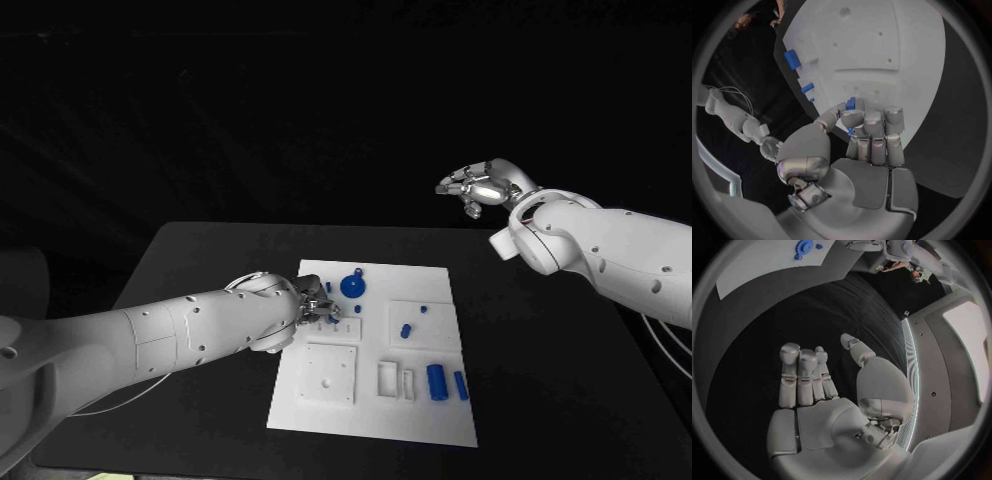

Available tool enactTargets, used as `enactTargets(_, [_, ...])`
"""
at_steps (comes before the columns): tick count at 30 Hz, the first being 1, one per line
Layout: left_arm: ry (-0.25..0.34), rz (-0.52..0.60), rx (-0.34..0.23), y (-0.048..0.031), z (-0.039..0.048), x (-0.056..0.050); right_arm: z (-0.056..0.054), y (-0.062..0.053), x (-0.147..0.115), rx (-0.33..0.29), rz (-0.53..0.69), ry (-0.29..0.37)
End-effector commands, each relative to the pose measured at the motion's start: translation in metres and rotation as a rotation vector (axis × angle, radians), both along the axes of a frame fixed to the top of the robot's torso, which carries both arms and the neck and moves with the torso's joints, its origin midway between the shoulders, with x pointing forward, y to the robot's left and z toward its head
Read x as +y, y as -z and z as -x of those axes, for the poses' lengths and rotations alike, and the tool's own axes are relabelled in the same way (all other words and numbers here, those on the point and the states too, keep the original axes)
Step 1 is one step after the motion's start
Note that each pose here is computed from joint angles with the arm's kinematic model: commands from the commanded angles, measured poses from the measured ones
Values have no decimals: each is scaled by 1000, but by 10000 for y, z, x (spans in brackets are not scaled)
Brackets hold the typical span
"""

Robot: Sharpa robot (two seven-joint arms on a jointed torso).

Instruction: Assemble the parts on the task board

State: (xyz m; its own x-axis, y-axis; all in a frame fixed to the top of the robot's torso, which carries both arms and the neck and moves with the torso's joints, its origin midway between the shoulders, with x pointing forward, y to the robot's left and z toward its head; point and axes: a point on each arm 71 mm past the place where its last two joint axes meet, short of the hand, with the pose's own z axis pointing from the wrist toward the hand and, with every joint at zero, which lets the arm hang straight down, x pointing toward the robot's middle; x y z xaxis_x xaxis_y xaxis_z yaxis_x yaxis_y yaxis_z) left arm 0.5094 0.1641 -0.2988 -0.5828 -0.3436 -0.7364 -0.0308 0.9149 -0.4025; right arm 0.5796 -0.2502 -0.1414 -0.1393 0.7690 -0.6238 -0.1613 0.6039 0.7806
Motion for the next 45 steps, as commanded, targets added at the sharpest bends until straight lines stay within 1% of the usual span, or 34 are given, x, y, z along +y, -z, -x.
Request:
enactTargets(1, [35,-6,-14,0,15,-54,3,-8,23,-5,0,-14])
enactTargets(10, [36,-11,-10,20,21,-45,3,-7,34,-3,1,-18])
enactTargets(15, [42,-12,-2,32,33,-57,3,-5,39,-1,1,-20])
enactTargets(22, [48,-15,13,64,50,-61,3,-4,45,0,1,-21])
enactTargets(28, [42,-14,16,82,52,-53,3,-4,55,0,0,-24])
enactTargets(45, [49,-22,34,105,61,-53,3,-3,70,1,0,-27])
